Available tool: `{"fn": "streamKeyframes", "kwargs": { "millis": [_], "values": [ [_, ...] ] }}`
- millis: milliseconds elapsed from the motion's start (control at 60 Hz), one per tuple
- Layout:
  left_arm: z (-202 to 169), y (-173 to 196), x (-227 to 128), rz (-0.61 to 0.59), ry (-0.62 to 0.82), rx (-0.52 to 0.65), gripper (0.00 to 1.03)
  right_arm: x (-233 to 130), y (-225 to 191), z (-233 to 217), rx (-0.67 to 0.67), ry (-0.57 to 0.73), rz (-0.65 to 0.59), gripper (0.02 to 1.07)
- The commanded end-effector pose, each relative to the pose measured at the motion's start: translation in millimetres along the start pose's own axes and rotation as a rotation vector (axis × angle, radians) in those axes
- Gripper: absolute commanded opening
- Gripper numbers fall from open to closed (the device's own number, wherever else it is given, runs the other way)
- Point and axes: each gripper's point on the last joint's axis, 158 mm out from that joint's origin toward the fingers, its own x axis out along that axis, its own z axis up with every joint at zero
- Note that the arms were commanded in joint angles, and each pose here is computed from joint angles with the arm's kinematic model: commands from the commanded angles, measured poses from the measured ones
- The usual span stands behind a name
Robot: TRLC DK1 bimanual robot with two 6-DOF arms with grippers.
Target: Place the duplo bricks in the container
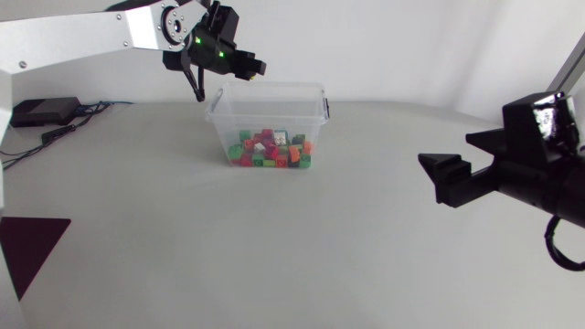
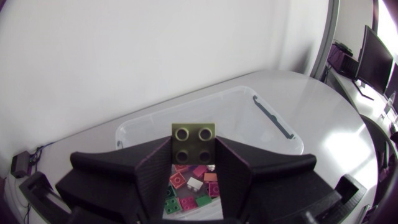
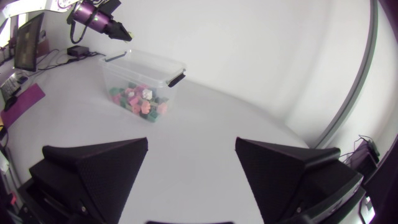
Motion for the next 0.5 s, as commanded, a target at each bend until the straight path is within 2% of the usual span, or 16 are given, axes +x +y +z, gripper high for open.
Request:
{"fn": "streamKeyframes", "kwargs": {
  "millis": [0,217,283,333,350,400,483],
  "values": [
    [5.3,5.0,13.0,0.018,-0.022,-0.031,0.23,-4.6,-4.0,-15.3,-0.023,0.022,-0.016,1.03],
    [14.0,12.9,31.7,0.061,-0.063,-0.045,0.25,-22.1,-16.7,-27.1,-0.036,0.008,-0.061,1.03],
    [11.0,15.2,39.5,0.071,-0.057,-0.047,0.38,-27.6,-19.4,-30.6,-0.038,-0.005,-0.074,1.03],
    [7.3,17.0,46.4,0.083,-0.050,-0.047,0.59,-31.0,-20.9,-32.4,-0.040,-0.017,-0.083,1.03],
    [7.9,17.6,46.2,0.086,-0.051,-0.047,0.61,-32.1,-21.5,-33.4,-0.038,-0.019,-0.086,1.03],
    [4.7,18.7,49.4,0.092,-0.045,-0.050,0.82,-34.9,-23.0,-34.8,-0.035,-0.027,-0.094,1.03],
    [1.1,20.6,49.3,0.095,-0.037,-0.054,0.99,-38.9,-25.4,-35.3,-0.030,-0.041,-0.106,1.03]
  ]
}}
